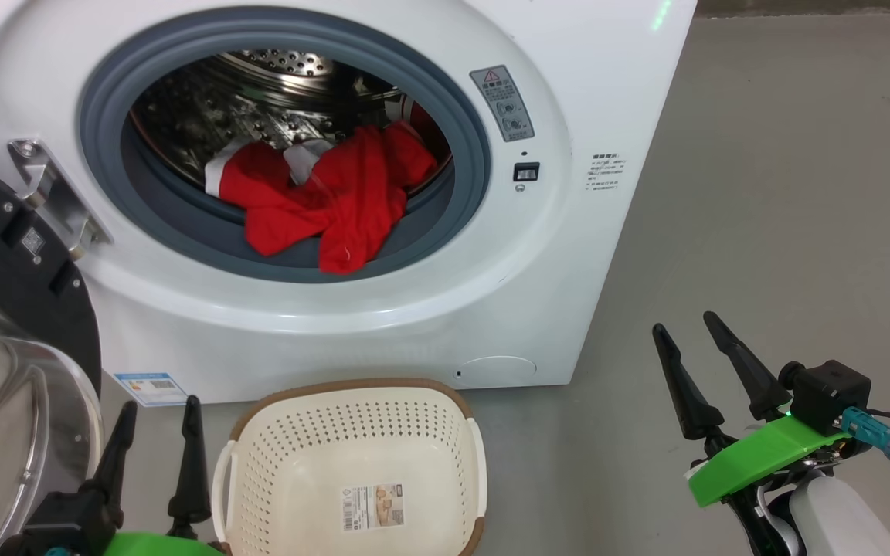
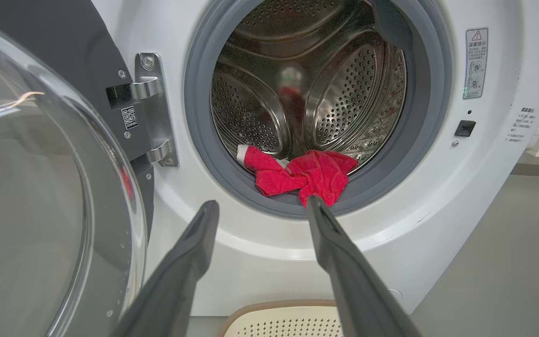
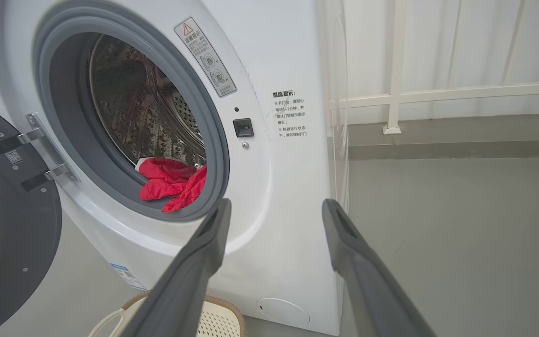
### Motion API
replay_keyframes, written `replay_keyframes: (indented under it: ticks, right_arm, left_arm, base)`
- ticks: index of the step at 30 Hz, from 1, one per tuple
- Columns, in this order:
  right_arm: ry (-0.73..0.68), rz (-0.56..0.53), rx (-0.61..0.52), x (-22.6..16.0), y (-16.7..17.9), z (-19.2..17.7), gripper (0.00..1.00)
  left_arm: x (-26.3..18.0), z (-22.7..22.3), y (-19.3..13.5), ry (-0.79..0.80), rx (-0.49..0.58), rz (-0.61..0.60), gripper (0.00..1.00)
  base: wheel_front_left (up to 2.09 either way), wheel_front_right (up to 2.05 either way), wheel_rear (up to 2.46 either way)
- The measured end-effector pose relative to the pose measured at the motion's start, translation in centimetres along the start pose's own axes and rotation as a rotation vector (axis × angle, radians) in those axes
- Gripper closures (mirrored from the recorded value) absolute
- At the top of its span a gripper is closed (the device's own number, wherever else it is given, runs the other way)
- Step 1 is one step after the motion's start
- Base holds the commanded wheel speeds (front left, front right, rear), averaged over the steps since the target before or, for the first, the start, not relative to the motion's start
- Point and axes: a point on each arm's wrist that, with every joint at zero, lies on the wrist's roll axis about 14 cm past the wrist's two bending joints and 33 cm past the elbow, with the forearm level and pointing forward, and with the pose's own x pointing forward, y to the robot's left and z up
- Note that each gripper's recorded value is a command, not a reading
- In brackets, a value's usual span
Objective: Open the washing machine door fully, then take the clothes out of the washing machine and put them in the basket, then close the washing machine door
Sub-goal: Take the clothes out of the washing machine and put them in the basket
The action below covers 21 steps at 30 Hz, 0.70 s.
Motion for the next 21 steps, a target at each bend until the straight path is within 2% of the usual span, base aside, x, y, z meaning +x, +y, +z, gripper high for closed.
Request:
replay_keyframes:
  ticks: [8, 21]
  right_arm:
    - [0.005, -0.001, -0.006, 0.1, -0.1, -0.2, 0.00]
    - [0.028, -0.016, 0.001, 0.7, -0.9, -1.3, 0.00]
  left_arm:
    - [0.5, -0.1, -0.3, 0.001, 0.004, -0.017, 0.00]
    - [3.9, -0.5, -1.9, 0.025, 0.030, -0.076, 0.00]
  base:
    - [0.00, 0.00, 0.00]
    - [0.00, 0.00, 0.00]
